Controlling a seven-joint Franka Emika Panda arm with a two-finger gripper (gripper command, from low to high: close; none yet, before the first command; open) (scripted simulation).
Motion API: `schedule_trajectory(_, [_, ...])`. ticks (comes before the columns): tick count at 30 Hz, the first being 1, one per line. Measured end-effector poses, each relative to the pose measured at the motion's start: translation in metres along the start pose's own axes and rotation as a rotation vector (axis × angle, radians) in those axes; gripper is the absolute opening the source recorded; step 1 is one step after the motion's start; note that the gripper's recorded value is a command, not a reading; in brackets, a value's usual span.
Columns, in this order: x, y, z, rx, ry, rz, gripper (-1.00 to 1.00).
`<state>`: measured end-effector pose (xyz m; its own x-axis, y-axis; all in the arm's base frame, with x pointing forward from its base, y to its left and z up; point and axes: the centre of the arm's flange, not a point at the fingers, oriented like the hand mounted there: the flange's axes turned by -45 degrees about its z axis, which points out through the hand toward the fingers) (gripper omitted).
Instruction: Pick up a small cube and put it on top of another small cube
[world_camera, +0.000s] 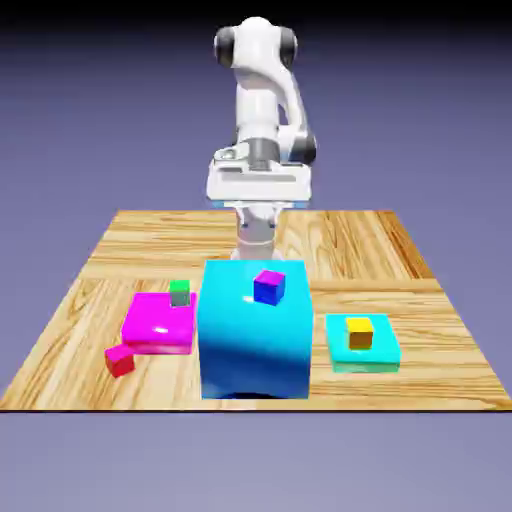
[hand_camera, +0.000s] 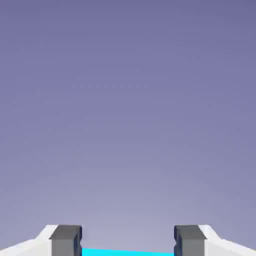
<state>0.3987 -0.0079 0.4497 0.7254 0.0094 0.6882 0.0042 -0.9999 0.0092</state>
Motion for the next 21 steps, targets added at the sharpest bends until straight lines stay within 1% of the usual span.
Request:
schedule_trajectory(5, [-0.005,0.057,0.052,-0.053,-0.154,0.182,0.0])
schedule_trajectory(10, [-0.026,0.118,0.101,-0.117,-0.301,0.365,0.0])
schedule_trajectory(15, [-0.062,0.184,0.143,-0.192,-0.441,0.549,0.0])
schedule_trajectory(21, [-0.122,0.26,0.183,-0.29,-0.601,0.759,0.0])
